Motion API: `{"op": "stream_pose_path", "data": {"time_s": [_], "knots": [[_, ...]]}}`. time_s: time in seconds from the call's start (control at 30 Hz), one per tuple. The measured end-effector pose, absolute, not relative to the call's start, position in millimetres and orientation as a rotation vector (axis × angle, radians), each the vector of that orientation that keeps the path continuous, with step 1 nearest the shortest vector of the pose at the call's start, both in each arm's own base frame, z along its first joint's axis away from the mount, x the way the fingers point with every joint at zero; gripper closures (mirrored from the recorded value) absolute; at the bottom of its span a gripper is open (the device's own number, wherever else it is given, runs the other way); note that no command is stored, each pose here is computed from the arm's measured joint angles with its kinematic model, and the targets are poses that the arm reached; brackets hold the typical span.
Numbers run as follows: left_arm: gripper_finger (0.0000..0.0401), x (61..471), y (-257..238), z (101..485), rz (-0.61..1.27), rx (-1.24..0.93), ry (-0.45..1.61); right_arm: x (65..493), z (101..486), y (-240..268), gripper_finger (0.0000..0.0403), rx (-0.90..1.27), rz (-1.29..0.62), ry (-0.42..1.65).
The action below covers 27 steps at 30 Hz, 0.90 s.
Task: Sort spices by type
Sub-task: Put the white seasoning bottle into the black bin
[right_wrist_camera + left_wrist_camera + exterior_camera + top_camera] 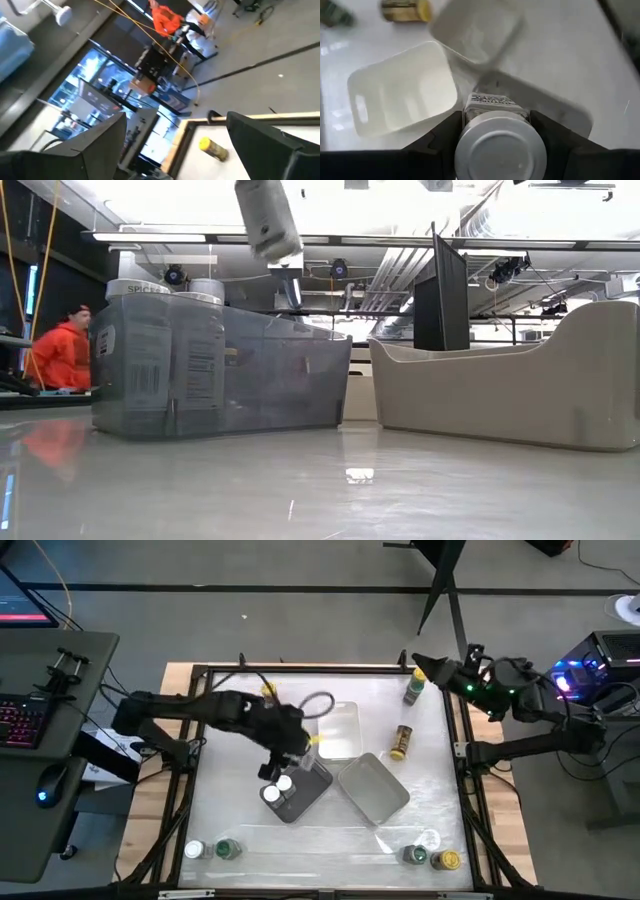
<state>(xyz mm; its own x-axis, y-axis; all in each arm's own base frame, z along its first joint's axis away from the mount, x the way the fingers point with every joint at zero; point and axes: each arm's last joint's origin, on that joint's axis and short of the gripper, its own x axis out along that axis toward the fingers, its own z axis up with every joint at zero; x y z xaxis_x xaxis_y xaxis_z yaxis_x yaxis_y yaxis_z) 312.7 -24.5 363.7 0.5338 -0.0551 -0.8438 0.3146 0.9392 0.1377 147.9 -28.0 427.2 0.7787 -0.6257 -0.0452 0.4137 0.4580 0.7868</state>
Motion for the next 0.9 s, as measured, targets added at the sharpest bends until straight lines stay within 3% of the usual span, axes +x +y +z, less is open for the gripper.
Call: {"op": "stream_pose_path", "data": {"time_s": [0.17,0.33,0.53,0.9], "knots": [[0.0229,338.9,-24.0,327.6,-0.339,0.542,1.107,156.3,420.1,-28.5,0.0064,0.874,-0.671,-0.206],[0.0229,358.0,-26.4,303.3,-0.443,0.656,1.137,162.1,417.5,-28.5,0.0064,0.872,-0.663,-0.179],[0.0229,367.7,-29.5,276.3,-0.592,0.595,1.199,164.9,416.3,-28.1,0.0064,0.877,-0.644,-0.161],[0.0229,368.6,-28.2,260.7,-0.644,0.595,1.284,165.1,415.9,-28.0,0.0064,0.875,-0.643,-0.155]]}}
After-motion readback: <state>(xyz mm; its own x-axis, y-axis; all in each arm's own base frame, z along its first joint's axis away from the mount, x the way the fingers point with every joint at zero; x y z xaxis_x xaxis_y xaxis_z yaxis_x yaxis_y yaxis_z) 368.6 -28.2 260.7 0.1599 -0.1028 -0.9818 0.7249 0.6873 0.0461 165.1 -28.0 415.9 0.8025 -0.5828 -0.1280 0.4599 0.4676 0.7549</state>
